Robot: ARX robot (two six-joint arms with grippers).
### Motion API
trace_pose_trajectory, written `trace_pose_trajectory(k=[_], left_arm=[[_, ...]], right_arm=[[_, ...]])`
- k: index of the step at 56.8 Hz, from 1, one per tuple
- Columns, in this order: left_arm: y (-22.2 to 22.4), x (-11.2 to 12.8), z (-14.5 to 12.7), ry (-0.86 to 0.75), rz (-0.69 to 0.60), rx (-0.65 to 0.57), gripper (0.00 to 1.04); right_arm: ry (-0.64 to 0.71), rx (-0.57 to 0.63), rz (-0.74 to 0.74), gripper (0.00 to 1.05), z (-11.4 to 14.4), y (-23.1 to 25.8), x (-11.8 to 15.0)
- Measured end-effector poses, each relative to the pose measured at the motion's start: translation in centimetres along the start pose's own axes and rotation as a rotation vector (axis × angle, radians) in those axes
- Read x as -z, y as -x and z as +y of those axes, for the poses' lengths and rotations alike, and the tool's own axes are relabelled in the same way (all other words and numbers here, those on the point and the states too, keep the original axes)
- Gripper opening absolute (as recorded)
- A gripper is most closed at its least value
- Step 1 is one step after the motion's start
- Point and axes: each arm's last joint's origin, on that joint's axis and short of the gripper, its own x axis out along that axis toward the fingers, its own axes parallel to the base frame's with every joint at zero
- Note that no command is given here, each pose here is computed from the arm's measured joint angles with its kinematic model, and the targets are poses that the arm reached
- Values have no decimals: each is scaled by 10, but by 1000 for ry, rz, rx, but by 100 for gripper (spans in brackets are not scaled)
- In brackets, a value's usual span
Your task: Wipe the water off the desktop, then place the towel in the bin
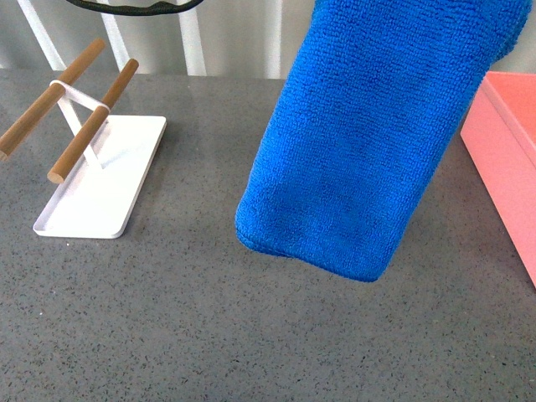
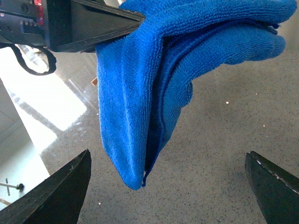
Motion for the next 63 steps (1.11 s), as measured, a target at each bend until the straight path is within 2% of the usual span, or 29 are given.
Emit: trace_pose_trajectory(k=[28,35,46,60,63], left_arm=[[0,0,0,0,0,0,5],[0,0,0,0,0,0,5],[0,0,0,0,0,0,5],[0,0,0,0,0,0,5],[0,0,0,0,0,0,5]], right_arm=[[-21,-60,55,98,-16,-58,-4],[-10,-67,48,98,-16,-67,-6],[11,-148,27,98,-8,-78,-8],[1,-167,28,98,-6,-93,-3],[-12,-177,29,90,-7,-96,-2]])
